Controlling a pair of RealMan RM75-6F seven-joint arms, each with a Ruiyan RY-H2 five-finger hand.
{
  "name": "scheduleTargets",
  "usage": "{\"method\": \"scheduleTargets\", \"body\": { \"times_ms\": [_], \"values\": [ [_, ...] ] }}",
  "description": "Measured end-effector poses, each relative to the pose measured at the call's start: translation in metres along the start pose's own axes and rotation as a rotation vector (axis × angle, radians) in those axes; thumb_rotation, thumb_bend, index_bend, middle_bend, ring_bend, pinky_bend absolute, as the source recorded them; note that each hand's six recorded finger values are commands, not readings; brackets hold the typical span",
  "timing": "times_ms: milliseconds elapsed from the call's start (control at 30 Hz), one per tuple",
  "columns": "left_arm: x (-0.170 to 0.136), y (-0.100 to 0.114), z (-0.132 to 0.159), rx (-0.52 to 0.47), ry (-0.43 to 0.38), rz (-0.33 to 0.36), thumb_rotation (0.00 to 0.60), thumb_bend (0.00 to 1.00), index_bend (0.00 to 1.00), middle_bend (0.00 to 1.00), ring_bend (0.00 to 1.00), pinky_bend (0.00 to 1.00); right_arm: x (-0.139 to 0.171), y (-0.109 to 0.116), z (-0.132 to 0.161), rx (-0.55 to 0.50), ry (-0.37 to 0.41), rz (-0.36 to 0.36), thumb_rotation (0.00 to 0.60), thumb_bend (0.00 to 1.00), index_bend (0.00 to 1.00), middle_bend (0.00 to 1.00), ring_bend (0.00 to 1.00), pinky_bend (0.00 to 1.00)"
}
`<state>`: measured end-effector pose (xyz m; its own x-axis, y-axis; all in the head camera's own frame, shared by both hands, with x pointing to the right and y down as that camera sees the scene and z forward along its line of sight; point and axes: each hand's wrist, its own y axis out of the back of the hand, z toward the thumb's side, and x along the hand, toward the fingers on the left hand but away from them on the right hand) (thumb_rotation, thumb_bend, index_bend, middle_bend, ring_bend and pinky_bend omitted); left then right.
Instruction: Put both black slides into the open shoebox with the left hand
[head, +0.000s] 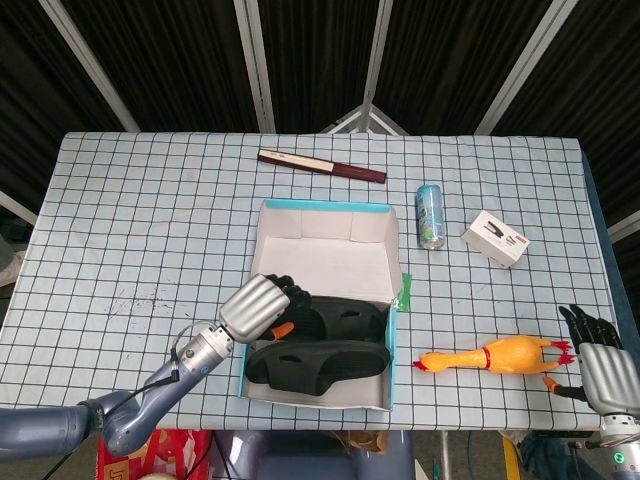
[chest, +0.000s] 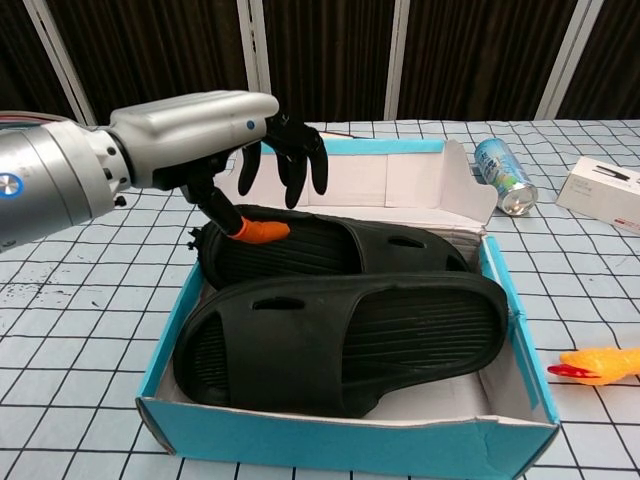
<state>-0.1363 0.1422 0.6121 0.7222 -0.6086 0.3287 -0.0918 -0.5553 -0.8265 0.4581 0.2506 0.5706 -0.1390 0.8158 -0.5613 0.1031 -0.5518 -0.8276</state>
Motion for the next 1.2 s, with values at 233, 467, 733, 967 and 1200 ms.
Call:
{"method": "scheduleTargets", "body": {
  "times_ms": [233, 467, 733, 967, 1200],
  "values": [
    [-0.002, -0.012, -0.005, -0.014, -0.001, -0.042, 0.600, 0.42, 0.40, 0.48, 0.37, 0.55, 0.000, 0.001, -0.001, -0.001, -0.002, -0.003, 0.600, 0.16, 0.00, 0.05, 0.09, 0.07],
    [-0.004, -0.024, -0.007, 0.023, -0.011, -0.072, 0.600, 0.42, 0.40, 0.48, 0.37, 0.55, 0.001, 0.001, 0.000, -0.001, 0.002, -0.006, 0.600, 0.16, 0.00, 0.05, 0.09, 0.07],
    [-0.006, -0.031, -0.009, 0.070, -0.022, -0.085, 0.600, 0.42, 0.40, 0.48, 0.37, 0.55, 0.001, 0.002, 0.000, -0.003, 0.003, -0.008, 0.600, 0.16, 0.00, 0.05, 0.09, 0.07],
    [-0.007, -0.035, -0.011, 0.121, -0.025, -0.096, 0.600, 0.42, 0.40, 0.48, 0.37, 0.55, 0.002, 0.002, 0.000, -0.005, 0.004, -0.011, 0.600, 0.16, 0.00, 0.05, 0.09, 0.07],
    [-0.009, -0.041, -0.012, 0.177, -0.042, -0.097, 0.600, 0.42, 0.40, 0.48, 0.37, 0.55, 0.002, 0.002, 0.000, -0.004, 0.005, -0.011, 0.600, 0.16, 0.00, 0.05, 0.09, 0.07]
  ]
}}
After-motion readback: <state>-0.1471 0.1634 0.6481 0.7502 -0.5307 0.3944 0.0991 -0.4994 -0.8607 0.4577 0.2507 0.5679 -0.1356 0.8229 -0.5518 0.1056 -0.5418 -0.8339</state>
